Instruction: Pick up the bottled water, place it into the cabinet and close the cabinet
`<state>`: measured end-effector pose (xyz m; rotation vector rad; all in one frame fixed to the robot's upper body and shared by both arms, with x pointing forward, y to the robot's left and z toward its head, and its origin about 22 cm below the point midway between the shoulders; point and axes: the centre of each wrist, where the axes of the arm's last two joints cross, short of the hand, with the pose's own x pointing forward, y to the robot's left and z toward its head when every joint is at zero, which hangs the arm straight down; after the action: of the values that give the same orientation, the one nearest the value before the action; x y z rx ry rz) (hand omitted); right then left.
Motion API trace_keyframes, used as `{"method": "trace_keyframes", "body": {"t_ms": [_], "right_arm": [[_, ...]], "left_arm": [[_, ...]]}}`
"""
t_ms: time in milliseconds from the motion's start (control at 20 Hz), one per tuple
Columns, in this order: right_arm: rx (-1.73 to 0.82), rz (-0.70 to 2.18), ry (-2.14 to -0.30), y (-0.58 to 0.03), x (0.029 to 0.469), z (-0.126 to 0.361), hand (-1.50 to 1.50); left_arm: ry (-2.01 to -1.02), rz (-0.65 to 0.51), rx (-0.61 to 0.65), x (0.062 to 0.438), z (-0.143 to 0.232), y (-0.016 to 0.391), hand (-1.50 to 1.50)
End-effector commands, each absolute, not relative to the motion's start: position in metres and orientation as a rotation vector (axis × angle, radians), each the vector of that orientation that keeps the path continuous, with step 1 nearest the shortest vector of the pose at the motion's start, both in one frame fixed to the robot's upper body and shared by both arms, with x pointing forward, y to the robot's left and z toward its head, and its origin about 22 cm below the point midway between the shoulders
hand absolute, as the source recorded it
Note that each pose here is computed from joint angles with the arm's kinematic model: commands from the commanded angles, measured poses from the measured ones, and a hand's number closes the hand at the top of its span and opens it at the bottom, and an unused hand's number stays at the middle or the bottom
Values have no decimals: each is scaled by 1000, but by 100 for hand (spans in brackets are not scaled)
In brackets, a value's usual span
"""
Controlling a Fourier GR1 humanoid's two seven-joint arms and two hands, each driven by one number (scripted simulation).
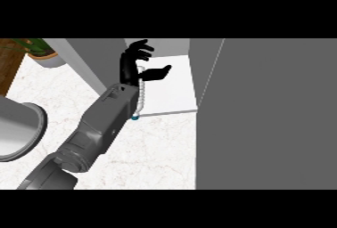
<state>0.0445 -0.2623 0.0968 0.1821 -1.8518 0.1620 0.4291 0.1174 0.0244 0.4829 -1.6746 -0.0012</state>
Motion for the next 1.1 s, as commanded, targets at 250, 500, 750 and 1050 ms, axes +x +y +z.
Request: {"method": "trace_keyframes", "body": {"t_ms": [250,500,750,1050], "right_arm": [[251,138,-1851,-261,38,104,-150],[265,126,-1880,-261,43,105,-150],[254,174,-1860,-261,36,120,-150],[271,129,-1859,-260,41,115,-150]], "left_arm": [[-1710,-38,593,439,38,129,-150],[-1795,-37,381,440,47,112,-150],[-1912,41,198,440,56,102,-150],[-1923,34,60,434,51,85,-150]]}}
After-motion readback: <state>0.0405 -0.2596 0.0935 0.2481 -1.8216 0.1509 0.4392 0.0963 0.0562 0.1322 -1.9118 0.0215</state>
